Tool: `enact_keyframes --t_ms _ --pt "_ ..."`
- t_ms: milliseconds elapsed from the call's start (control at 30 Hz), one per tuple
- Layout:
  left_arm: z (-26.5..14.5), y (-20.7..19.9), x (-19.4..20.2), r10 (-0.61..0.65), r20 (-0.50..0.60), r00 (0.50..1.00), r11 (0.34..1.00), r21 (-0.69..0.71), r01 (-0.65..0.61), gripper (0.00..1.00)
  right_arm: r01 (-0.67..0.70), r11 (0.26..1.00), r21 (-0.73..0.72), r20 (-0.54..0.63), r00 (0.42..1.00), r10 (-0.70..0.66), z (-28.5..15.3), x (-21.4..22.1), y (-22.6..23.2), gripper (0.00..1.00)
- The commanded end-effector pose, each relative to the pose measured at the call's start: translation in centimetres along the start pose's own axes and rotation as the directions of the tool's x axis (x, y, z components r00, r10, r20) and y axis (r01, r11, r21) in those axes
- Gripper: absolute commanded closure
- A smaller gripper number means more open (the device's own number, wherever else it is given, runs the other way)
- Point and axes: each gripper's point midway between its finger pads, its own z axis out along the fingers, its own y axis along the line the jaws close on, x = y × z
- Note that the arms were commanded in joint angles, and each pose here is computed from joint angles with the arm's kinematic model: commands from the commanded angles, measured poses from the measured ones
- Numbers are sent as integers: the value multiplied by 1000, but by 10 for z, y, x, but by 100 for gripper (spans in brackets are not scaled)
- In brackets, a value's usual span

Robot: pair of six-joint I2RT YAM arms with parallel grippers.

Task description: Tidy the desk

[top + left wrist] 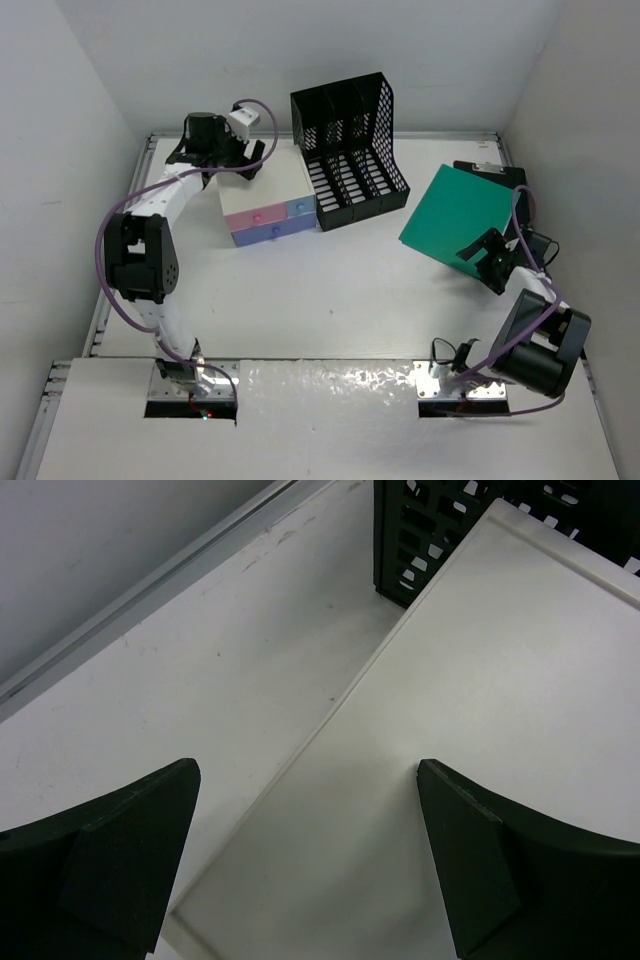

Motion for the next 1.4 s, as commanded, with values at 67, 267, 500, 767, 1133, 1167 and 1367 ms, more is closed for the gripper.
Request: enact_keyframes --t_ms 67,267,500,767,1133,1167,1367 --pt "-2 -21 52 -20 -173 985 997 67 32 10 -10 998 58 91 996 5 1 -17 -15 7" --pt "-5 -21 53 -11 -187 982 999 49 20 10 -34 985 167 169 986 6 0 -43 -34 7" --pt "-7 -20 45 -8 -174 985 999 43 15 10 61 970 236 209 972 -112 -26 -72 -31 5" --pt "-15 -16 31 18 -190 982 1000 14 -16 10 -2 987 159 79 997 -11 20 -43 -37 10" --pt "-24 -81 -28 182 -202 962 983 7 -184 10 -62 998 10 4 998 62 52 9 -35 55" --pt "-23 -96 -31 196 -198 960 981 37 -192 10 -80 997 0 6 997 80 53 11 -34 69" --pt "-17 -166 -28 301 -187 935 947 178 -269 10 -101 993 -65 -19 995 100 55 23 -27 100"
